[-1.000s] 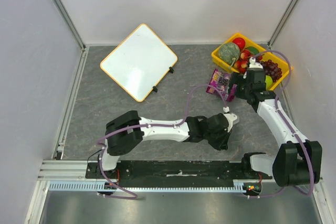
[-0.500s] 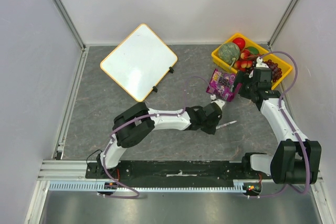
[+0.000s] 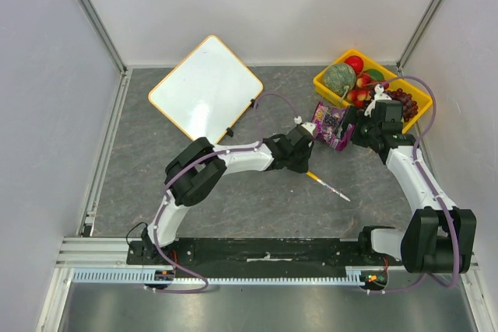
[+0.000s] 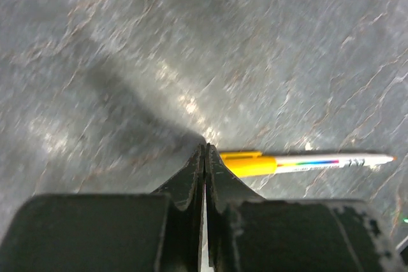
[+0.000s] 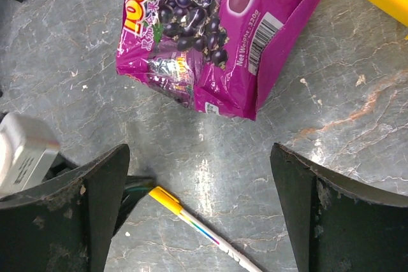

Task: Write a sentence on the whiteboard
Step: Adjust the whiteboard marker at the center of the board, then pick up the whiteboard marker at the center of the board.

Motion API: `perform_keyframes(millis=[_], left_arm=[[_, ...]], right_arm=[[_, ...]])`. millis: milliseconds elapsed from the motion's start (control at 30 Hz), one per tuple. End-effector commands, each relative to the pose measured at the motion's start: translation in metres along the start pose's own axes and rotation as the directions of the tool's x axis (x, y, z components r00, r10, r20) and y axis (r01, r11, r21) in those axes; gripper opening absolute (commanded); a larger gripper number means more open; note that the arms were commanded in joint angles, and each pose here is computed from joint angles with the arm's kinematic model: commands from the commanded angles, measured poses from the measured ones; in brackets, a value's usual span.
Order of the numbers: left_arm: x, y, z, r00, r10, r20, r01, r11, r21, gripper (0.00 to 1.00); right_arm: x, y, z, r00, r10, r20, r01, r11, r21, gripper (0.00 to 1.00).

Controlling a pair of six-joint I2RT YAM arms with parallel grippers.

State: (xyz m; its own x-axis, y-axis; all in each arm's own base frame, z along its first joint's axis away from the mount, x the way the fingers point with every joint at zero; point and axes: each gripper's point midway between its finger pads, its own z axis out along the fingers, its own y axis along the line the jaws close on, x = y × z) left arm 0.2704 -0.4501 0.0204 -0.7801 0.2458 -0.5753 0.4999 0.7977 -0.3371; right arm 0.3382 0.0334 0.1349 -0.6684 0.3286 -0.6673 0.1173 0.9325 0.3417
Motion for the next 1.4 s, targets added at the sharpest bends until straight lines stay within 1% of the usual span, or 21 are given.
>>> perform_keyframes(millis=[0,167,267,300,400,467,533,600,667,733,833,900,1000,1067,1167,1300,1367], left_arm=[[0.008,0.003,0.023,0.996,0.055,-0.072,-0.054,0.998,0.016,0.07],[0.003,-0.026,0.027,0.997,0.037,-0.075,-0.027,0.99,0.137,0.12],[-0.006,-0.017,0.022,0.998,0.023,-0.055,-0.018,0.995,0.095,0.12],[-0.01,-0.01,0.018,0.999,0.016,-0.046,-0.013,0.997,0.07,0.12],[-0.032,0.008,-0.013,1.0,-0.017,0.0,0.017,0.999,0.042,0.19],[-0.045,0.022,-0.037,0.999,-0.038,0.038,0.037,0.999,0.029,0.26],[-0.055,0.032,-0.068,0.995,-0.05,0.082,0.048,0.999,0.022,0.36],[-0.058,0.039,-0.095,0.992,-0.061,0.111,0.06,0.998,0.011,0.55],[-0.06,0.047,-0.122,0.987,-0.077,0.14,0.078,0.997,-0.003,0.69],[-0.059,0.052,-0.146,0.982,-0.101,0.161,0.104,0.995,-0.006,0.78],[-0.058,0.06,-0.182,0.971,-0.128,0.203,0.132,0.991,-0.007,0.86],[-0.059,0.063,-0.209,0.964,-0.137,0.228,0.142,0.99,-0.004,0.89],[-0.058,0.07,-0.238,0.953,-0.153,0.263,0.159,0.987,-0.002,0.92],[-0.06,0.071,-0.256,0.942,-0.159,0.297,0.164,0.986,0.01,0.94],[-0.062,0.082,-0.273,0.93,-0.153,0.335,0.172,0.985,-0.027,0.94],[-0.063,0.09,-0.288,0.919,-0.149,0.364,0.18,0.982,-0.052,0.95],[-0.063,0.089,-0.295,0.917,-0.145,0.372,0.172,0.984,-0.04,0.95]], right_arm=[[0.007,0.008,-0.007,0.999,-0.044,-0.011,0.043,0.998,-0.044,0.98],[0.018,0.008,-0.012,0.998,-0.056,-0.041,0.054,0.998,-0.045,0.98],[0.021,0.009,-0.015,0.997,-0.067,-0.046,0.064,0.997,-0.052,0.98],[0.026,0.018,-0.016,0.994,-0.096,-0.057,0.091,0.993,-0.073,0.98],[0.037,0.031,-0.017,0.983,-0.165,-0.081,0.157,0.983,-0.1,0.98],[0.047,0.045,-0.017,0.969,-0.226,-0.1,0.212,0.968,-0.132,0.98],[0.057,0.054,-0.017,0.951,-0.287,-0.114,0.273,0.953,-0.129,0.98],[0.069,0.061,-0.012,0.925,-0.349,-0.149,0.334,0.935,-0.116,0.97],[0.083,0.062,-0.007,0.896,-0.396,-0.201,0.383,0.918,-0.104,0.93],[0.097,0.061,0.0,0.868,-0.428,-0.251,0.42,0.903,-0.087,0.86],[0.113,0.057,0.011,0.829,-0.457,-0.322,0.464,0.884,-0.061,0.76],[0.123,0.056,0.016,0.806,-0.473,-0.356,0.487,0.872,-0.056,0.73],[0.132,0.051,0.021,0.78,-0.489,-0.39,0.521,0.853,-0.029,0.7],[0.139,0.049,0.023,0.768,-0.489,-0.413,0.523,0.851,-0.035,0.68],[0.154,0.049,0.028,0.745,-0.486,-0.458,0.516,0.854,-0.068,0.67],[0.17,0.036,0.038,0.717,-0.461,-0.523,0.523,0.852,-0.034,0.58],[0.175,0.031,0.042,0.708,-0.451,-0.543,0.526,0.85,-0.019,0.54]])
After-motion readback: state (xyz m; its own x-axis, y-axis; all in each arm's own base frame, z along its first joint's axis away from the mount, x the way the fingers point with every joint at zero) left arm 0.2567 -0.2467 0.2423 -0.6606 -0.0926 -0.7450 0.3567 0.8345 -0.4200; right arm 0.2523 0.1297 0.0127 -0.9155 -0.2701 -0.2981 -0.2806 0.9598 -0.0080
